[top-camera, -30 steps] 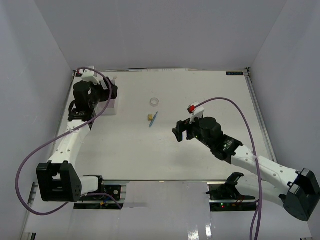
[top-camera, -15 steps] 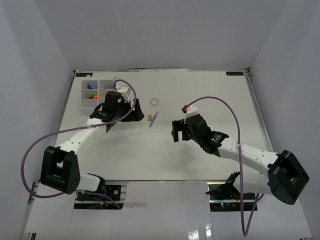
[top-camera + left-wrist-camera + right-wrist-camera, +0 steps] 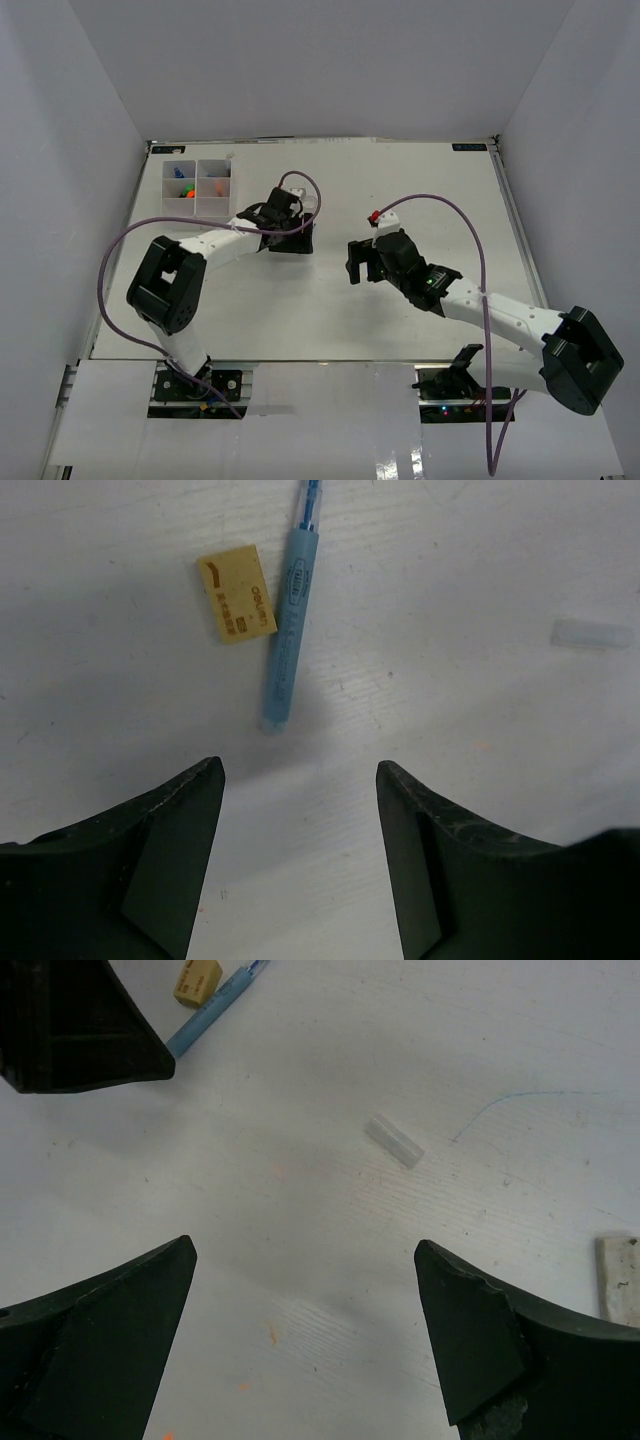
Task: Sort the stationery into containers
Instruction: Pick up the pen from the center of the board.
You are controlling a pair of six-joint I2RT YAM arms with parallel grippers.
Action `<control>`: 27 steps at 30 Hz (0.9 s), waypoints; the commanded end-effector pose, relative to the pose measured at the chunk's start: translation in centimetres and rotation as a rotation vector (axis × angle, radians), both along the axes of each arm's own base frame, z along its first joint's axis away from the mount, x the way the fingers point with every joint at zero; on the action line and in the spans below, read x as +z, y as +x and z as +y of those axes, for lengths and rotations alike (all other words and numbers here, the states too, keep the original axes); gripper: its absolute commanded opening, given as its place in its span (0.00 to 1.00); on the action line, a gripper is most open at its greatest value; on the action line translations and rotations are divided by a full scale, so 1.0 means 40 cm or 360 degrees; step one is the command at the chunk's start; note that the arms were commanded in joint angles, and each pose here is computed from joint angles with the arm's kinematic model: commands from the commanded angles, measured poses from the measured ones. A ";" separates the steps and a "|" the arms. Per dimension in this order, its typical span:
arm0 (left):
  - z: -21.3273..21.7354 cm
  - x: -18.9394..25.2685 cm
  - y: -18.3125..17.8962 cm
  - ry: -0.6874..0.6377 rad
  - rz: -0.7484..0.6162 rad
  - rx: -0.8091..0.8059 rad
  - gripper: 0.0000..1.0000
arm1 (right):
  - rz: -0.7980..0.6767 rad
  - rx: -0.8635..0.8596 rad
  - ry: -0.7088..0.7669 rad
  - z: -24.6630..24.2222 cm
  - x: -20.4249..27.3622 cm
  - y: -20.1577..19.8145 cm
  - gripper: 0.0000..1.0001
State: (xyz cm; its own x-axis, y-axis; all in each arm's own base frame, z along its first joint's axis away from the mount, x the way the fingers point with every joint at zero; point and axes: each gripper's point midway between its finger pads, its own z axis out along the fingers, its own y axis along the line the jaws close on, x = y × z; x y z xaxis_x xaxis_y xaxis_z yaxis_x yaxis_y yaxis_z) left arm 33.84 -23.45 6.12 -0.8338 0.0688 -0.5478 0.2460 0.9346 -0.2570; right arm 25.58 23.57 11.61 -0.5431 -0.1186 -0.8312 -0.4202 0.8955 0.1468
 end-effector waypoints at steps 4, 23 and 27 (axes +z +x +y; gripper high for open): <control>-0.002 0.007 0.061 0.0086 -0.0060 0.0058 0.68 | -0.0106 -0.0056 0.0080 -0.019 0.047 0.009 0.97; -0.050 -0.096 0.030 0.0185 0.0056 -0.0050 0.47 | -0.0120 -0.0066 0.0081 -0.044 0.033 0.003 0.96; -0.058 -0.096 0.025 0.0177 0.0058 -0.0065 0.37 | -0.0128 -0.0068 0.0094 -0.046 0.038 0.001 0.96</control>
State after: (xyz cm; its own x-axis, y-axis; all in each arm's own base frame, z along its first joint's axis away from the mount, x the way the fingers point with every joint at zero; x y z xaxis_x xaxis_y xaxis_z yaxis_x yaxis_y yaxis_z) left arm 35.61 -24.92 2.59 -0.8385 0.1463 -0.5249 0.2593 0.9543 -0.1483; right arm 25.04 21.60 11.71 -0.5212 -0.0902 -0.8487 -0.3976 0.9055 0.1480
